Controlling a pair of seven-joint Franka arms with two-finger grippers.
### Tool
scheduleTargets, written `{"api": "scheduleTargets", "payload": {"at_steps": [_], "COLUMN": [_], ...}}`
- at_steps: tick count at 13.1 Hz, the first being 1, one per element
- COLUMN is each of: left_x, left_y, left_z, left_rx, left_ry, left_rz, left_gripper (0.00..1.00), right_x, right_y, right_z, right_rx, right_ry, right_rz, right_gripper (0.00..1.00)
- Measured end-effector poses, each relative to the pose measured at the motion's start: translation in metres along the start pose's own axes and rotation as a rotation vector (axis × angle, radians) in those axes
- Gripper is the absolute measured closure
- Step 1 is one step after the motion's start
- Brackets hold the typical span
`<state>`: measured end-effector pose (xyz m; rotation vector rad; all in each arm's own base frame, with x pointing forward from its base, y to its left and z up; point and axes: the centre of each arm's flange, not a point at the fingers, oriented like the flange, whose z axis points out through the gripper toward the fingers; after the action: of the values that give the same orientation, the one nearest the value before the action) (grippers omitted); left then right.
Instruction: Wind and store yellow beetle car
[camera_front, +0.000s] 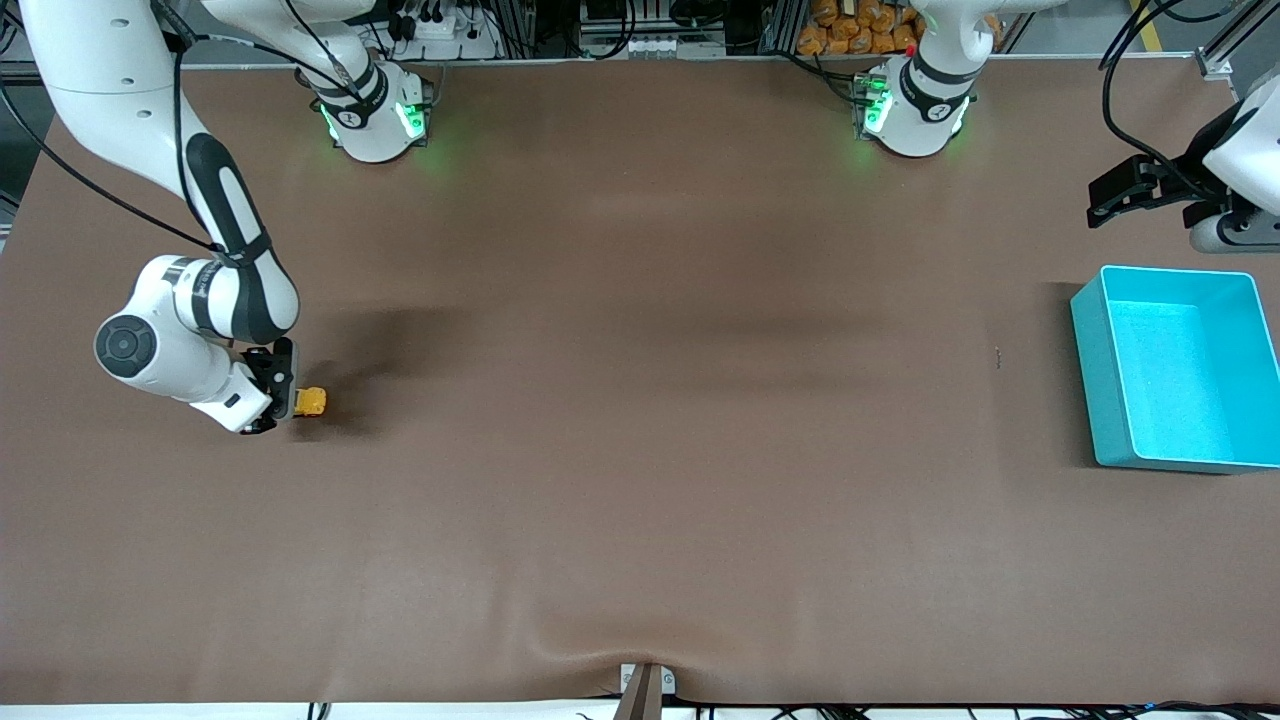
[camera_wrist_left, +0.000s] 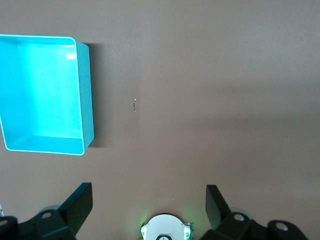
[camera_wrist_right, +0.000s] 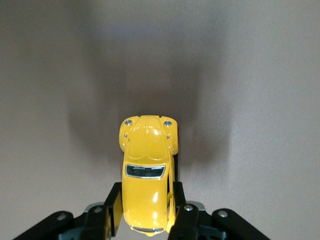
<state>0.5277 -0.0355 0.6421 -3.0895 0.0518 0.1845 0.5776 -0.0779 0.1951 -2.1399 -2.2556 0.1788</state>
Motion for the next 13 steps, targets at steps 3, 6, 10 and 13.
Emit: {"api": "scheduleTargets", "payload": {"at_steps": [3, 6, 10, 13], "left_x": [0.000, 0.000, 0.000, 0.000], "left_y": [0.000, 0.000, 0.000, 0.000], "left_z": [0.000, 0.000, 0.000, 0.000], "left_rx": [0.000, 0.000, 0.000, 0.000], "left_ry": [0.000, 0.000, 0.000, 0.000], "left_rz": [-0.001, -0.004, -0.011, -0.011], "left_gripper": [0.00, 0.00, 0.00, 0.00], "right_x": [-0.015, -0.030, -0.052, -0.067], "right_y": [-0.001, -0.003, -0.004, -0.005], "right_z": [0.001, 0.002, 0.003, 0.004], "right_rx": [-0.001, -0.003, -0.006, -0.007], "right_ry": [0.001, 0.003, 0.004, 0.005], "right_rz": [0.004, 0.019, 0.005, 0.004], "right_gripper": [0.56, 0.56, 0.56, 0.56]}}
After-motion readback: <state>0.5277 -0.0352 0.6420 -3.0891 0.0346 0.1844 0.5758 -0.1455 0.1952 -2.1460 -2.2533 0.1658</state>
